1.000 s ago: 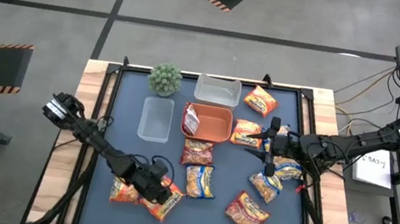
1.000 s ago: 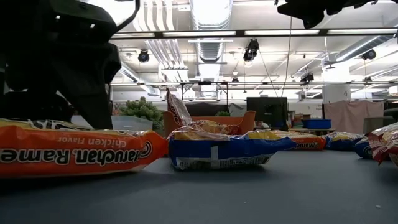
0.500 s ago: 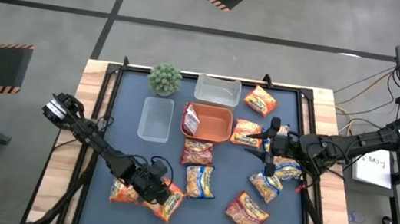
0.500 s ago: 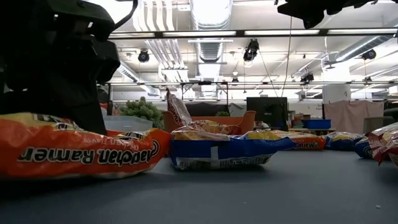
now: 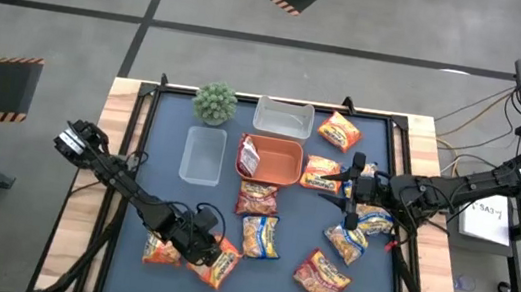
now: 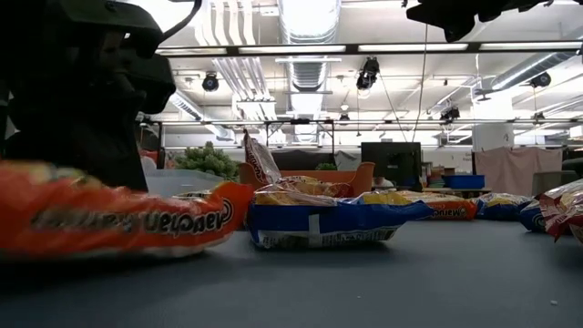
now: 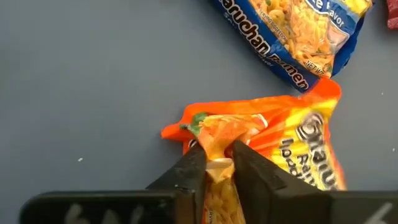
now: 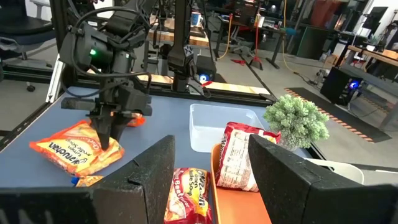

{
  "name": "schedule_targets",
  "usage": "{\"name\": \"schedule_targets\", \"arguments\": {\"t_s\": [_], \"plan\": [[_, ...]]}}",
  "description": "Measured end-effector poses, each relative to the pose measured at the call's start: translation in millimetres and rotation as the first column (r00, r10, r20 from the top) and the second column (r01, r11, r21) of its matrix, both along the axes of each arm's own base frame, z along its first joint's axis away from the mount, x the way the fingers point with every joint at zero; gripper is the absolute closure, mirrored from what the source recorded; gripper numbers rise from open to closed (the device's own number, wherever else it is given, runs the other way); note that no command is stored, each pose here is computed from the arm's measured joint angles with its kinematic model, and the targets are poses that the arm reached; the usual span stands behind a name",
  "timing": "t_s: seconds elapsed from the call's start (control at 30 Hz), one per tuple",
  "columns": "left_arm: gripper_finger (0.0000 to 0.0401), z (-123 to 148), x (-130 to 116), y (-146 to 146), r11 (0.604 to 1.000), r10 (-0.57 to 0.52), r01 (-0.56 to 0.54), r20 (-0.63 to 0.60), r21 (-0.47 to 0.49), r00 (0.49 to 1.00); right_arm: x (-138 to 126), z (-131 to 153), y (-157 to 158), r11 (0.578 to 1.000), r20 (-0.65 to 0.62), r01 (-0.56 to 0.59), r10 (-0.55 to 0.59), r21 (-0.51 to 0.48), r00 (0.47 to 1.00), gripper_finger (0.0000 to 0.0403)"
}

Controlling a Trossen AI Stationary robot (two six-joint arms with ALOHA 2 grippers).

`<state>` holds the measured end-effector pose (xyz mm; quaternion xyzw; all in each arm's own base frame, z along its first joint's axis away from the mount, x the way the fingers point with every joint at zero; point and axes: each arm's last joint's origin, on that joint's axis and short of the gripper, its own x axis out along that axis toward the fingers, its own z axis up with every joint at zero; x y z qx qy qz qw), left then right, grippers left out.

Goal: Sort Maruchan noodles
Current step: Put the orange noodle pack into the transparent bin

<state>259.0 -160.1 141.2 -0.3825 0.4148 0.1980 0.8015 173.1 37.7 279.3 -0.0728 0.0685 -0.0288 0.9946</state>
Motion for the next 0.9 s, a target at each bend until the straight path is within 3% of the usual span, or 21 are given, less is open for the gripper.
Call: {"name": "schedule_targets", "arguments": {"t_s": [0.2, 0.47, 0.63, 0.8, 0.9], "plan": [[0.0397, 1, 0, 0, 0.999, -0.014, 0.013, 0.012, 0.030, 1.000, 0, 0, 0, 1.000, 0.000, 0.000, 0.000, 0.000, 1.000, 0.0209], [0.0400, 4, -2, 3, 0.996, -0.033, 0.031, 0.014, 0.083, 0.999, 0, 0, 0, 1.000, 0.000, 0.000, 0.000, 0.000, 1.000, 0.0209], [0.0400, 24, -10, 10, 0.970, -0.031, 0.017, 0.055, 0.241, 0.998, 0, 0, 0, 1.000, 0.000, 0.000, 0.000, 0.000, 1.000, 0.0209], [0.0400, 56, -15, 15, 0.904, -0.136, 0.060, 0.151, 0.424, 0.979, 0, 0, 0, 1.000, 0.000, 0.000, 0.000, 0.000, 1.000, 0.0209], [0.0400, 65, -18, 18, 0.870, -0.168, 0.067, 0.167, 0.488, 0.971, 0, 0, 0, 1.000, 0.000, 0.000, 0.000, 0.000, 1.000, 0.0209]]}}
